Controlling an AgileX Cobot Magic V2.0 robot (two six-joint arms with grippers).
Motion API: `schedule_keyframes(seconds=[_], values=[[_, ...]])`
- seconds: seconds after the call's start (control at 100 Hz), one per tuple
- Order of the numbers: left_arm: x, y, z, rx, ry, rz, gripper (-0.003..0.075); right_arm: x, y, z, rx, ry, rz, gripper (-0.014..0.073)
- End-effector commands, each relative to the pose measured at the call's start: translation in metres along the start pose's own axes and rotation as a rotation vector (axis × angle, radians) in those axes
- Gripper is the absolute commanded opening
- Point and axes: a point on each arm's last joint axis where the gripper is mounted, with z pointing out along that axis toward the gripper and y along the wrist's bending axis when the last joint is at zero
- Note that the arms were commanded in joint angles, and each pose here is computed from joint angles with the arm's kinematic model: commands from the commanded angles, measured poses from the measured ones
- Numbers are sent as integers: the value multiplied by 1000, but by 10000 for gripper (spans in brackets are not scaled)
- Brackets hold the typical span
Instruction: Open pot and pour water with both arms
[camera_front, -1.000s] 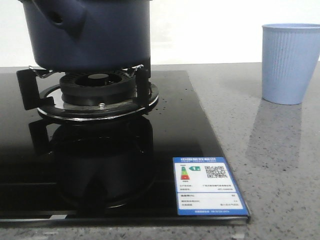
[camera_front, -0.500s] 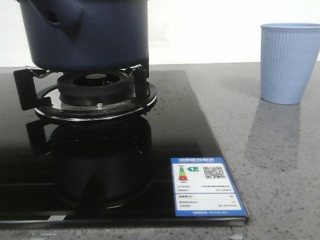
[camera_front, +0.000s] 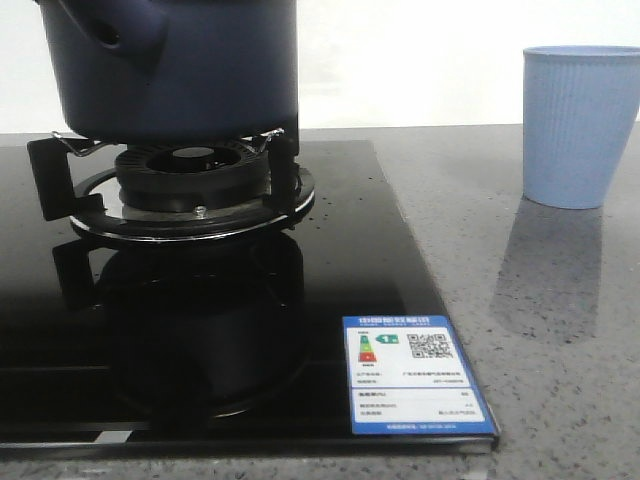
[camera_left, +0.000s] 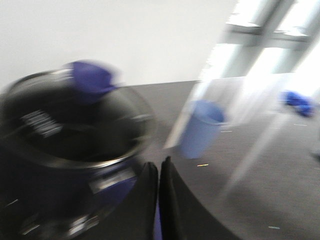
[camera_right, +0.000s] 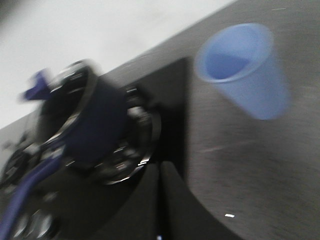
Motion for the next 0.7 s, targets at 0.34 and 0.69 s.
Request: schedule_keyframes(seconds=[0.34, 0.69], values=[[-41, 6, 32, 268, -90, 273, -8, -28, 31, -10, -156, -318, -954, -73], [-51, 34, 66, 139, -85, 375, 688, -31, 33, -13, -163, -367, -945, 195]])
